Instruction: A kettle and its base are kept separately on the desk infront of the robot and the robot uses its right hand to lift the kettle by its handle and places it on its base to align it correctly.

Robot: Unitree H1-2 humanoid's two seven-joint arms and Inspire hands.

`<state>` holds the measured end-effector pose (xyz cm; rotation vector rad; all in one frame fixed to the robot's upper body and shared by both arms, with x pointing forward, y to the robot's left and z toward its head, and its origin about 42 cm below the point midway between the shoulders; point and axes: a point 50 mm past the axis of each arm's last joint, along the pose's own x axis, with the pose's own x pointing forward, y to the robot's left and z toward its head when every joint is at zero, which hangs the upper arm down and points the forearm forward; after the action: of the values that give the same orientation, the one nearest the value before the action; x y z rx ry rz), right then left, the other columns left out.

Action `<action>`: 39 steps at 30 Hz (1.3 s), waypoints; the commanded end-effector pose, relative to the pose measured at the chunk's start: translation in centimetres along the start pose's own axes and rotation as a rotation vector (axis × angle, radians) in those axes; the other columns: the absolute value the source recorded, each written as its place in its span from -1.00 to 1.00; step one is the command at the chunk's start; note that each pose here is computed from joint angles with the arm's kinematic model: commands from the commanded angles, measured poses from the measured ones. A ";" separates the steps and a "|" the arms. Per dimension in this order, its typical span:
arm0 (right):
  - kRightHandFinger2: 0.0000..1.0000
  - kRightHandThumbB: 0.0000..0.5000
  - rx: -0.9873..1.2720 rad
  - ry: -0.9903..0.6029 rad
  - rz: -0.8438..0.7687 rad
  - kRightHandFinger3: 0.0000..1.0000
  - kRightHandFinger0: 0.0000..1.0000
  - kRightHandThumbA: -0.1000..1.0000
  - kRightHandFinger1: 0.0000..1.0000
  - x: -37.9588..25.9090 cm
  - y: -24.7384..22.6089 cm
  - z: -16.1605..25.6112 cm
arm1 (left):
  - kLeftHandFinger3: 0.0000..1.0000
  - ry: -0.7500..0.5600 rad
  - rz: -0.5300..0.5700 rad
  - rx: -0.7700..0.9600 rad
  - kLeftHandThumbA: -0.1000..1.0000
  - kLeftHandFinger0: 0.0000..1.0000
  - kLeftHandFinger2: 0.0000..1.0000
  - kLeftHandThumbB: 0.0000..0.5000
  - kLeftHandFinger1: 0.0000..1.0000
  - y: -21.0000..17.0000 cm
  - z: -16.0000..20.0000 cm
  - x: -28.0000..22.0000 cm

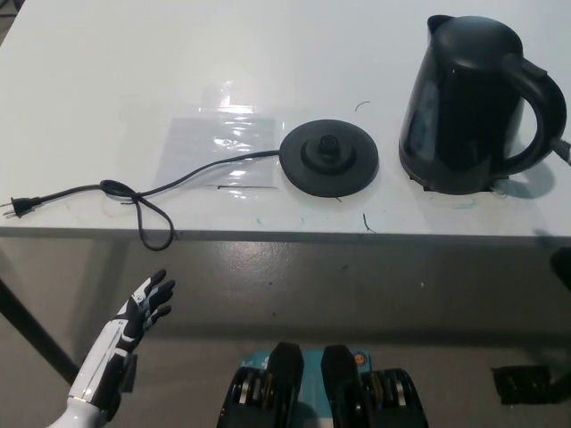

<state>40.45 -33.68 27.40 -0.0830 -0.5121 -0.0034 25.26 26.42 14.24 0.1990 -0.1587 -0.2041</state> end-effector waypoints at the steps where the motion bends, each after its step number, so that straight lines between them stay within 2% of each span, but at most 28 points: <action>1: 1.00 0.83 -0.016 -0.038 0.006 1.00 1.00 1.00 1.00 2.9 0.6 1.1 | 1.00 -0.036 -0.016 0.017 1.00 1.00 1.00 -0.25 1.00 0.4 0.6 0.6; 5: 1.00 0.95 0.008 -0.002 0.014 1.00 1.00 1.00 1.00 4.6 1.2 0.3 | 1.00 -0.030 -0.019 0.025 1.00 1.00 1.00 -0.14 1.00 0.4 0.5 0.9; 7: 1.00 0.96 0.006 0.021 0.017 1.00 1.00 1.00 1.00 5.1 1.5 0.0 | 1.00 -0.032 -0.018 0.024 1.00 1.00 1.00 -0.17 1.00 0.3 0.5 0.9; 10: 1.00 0.62 0.016 0.037 0.027 1.00 1.00 0.99 1.00 5.8 1.9 -0.5 | 1.00 -0.035 -0.024 0.032 1.00 1.00 1.00 -0.18 1.00 0.4 0.5 0.9; 11: 1.00 0.60 0.019 0.044 0.029 1.00 1.00 0.99 1.00 6.2 2.1 -0.8 | 1.00 -0.034 -0.022 0.037 1.00 1.00 1.00 -0.18 1.00 0.4 0.5 1.0; 14: 1.00 0.64 0.022 0.064 0.029 1.00 1.00 1.00 1.00 6.7 2.2 -1.6 | 1.00 -0.033 -0.022 0.035 1.00 1.00 1.00 -0.16 1.00 0.5 0.6 1.1; 15: 1.00 0.80 0.016 0.089 0.027 1.00 1.00 1.00 1.00 7.0 2.1 -2.3 | 1.00 -0.031 -0.025 0.028 1.00 1.00 1.00 -0.18 1.00 0.5 0.6 1.1; 16: 1.00 0.81 0.020 0.104 0.025 1.00 1.00 1.00 1.00 7.1 2.1 -2.6 | 1.00 -0.035 -0.027 0.026 1.00 1.00 1.00 -0.19 1.00 0.5 0.6 1.2; 20: 1.00 0.65 0.020 0.149 0.014 1.00 1.00 1.00 1.00 7.2 1.6 -4.3 | 1.00 -0.038 -0.033 0.033 1.00 1.00 1.00 -0.21 1.00 0.7 0.6 1.1; 22: 1.00 0.66 0.045 0.156 0.009 1.00 1.00 1.00 1.00 7.2 1.4 -4.8 | 1.00 -0.035 -0.032 0.029 1.00 1.00 1.00 -0.22 1.00 0.8 0.6 1.1; 24: 1.00 0.77 0.053 0.165 0.005 1.00 1.00 1.00 1.00 7.1 1.1 -5.1 | 1.00 -0.040 -0.034 0.026 1.00 1.00 1.00 -0.27 1.00 0.8 0.7 1.1; 29: 1.00 0.74 0.075 0.179 -0.001 1.00 1.00 0.95 1.00 6.8 0.8 -5.6 | 1.00 -0.040 -0.036 0.017 1.00 1.00 1.00 -0.26 1.00 0.7 0.7 1.2; 32: 1.00 0.73 0.085 0.181 -0.007 1.00 1.00 0.94 1.00 6.9 0.9 -5.6 | 1.00 -0.049 -0.037 0.014 1.00 1.00 1.00 -0.35 1.00 0.7 0.9 1.5; 34: 1.00 0.78 0.083 0.176 -0.008 1.00 1.00 0.94 1.00 7.0 0.9 -5.5 | 1.00 -0.049 -0.037 0.016 1.00 1.00 1.00 -0.34 1.00 0.7 0.9 1.6; 37: 1.00 0.63 0.096 0.161 -0.059 1.00 1.00 0.81 1.00 7.2 1.1 -5.1 | 1.00 -0.055 -0.040 0.019 1.00 1.00 1.00 -0.31 1.00 0.7 1.0 1.6; 38: 0.29 0.35 0.129 0.115 -0.165 0.48 0.44 0.15 0.36 7.4 1.3 -4.7 | 1.00 -0.053 -0.041 0.020 1.00 1.00 1.00 -0.27 1.00 0.7 1.0 1.6; 39: -0.29 0.47 0.129 0.080 -0.235 -0.28 -0.43 -0.05 -0.48 7.4 1.3 -4.5 | 1.00 -0.053 -0.043 0.020 1.00 1.00 1.00 -0.26 1.00 0.7 1.1 1.7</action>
<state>48.08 -33.38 22.35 0.0072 -0.2260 -0.0442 26.37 26.48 14.64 0.2070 -0.1729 -0.2122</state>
